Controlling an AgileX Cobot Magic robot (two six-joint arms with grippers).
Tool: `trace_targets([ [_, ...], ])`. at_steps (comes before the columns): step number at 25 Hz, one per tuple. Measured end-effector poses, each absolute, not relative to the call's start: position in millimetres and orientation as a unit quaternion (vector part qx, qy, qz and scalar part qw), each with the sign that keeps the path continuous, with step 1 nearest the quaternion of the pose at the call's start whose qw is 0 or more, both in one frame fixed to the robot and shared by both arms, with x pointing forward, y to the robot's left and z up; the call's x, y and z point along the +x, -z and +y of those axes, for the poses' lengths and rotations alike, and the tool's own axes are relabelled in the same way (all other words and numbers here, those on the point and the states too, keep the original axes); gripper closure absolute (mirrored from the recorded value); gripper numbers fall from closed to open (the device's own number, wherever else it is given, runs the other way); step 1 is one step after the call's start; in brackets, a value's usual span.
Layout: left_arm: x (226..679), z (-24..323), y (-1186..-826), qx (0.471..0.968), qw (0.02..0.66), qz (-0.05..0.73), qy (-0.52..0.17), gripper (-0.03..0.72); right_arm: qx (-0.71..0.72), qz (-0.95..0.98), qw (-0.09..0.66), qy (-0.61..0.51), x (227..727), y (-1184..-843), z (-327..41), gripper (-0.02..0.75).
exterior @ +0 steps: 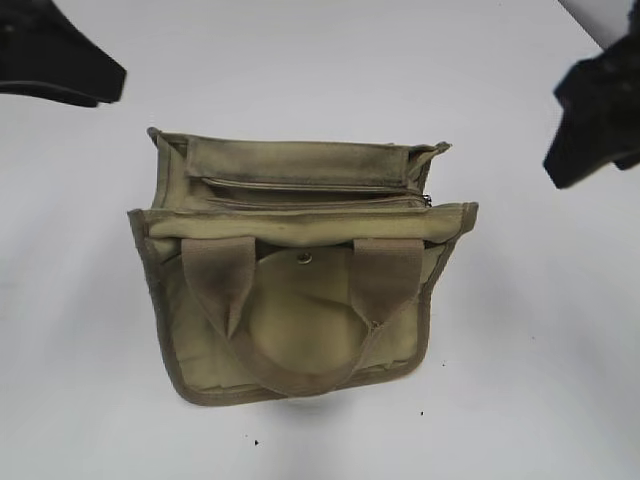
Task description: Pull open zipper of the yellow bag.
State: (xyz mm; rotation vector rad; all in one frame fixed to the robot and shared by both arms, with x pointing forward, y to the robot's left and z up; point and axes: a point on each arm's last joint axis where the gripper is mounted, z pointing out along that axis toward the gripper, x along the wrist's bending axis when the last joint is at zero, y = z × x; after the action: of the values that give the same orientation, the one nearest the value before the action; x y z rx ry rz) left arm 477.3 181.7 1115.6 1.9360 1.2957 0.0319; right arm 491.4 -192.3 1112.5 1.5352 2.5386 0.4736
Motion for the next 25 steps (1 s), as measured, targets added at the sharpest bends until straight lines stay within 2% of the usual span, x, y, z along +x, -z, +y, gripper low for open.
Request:
trace_targets([
  [4, 436.7, 204.6, -1147.5, 0.783, 0.384, 0.481, -0.089, 0.412, 0.516, 0.840, 0.075, -0.153, 449.4, -1108.2, -210.2, 0.289],
  [7, 402.0, 224.6, -1162.7, 0.786, 0.359, 0.487, -0.131, 0.393, 0.520, 0.836, 0.077, -0.157, 414.3, -1101.0, -223.9, 0.288],
  [10, 360.3, 246.6, -1162.9, 0.776, 0.344, 0.500, -0.171, 0.390, 0.521, 0.833, 0.086, -0.169, 378.7, -1092.6, -237.9, 0.288],
  [14, 316.2, 268.6, -1140.7, 0.768, 0.330, 0.508, -0.207, 0.377, 0.515, 0.825, 0.114, -0.206, 330.6, -1083.6, -256.8, 0.288],
  [17, 289.8, 279.8, -1113.7, 0.766, 0.327, 0.507, -0.223, 0.310, 0.509, 0.817, 0.137, -0.235, 305.9, -1075.6, -266.5, 0.288],
  [20, 271.6, 286.8, -1087.4, 0.764, 0.327, 0.506, -0.230, 0.249, 0.498, 0.807, 0.166, -0.272, 285.4, -1069.2, -274.5, 0.288],
  [25, 254.8, 292.5, -1061.5, 0.757, 0.342, 0.501, -0.242, 0.230, 0.460, 0.805, 0.211, -0.311, 266.6, -1059.2, -281.9, 0.288],
])
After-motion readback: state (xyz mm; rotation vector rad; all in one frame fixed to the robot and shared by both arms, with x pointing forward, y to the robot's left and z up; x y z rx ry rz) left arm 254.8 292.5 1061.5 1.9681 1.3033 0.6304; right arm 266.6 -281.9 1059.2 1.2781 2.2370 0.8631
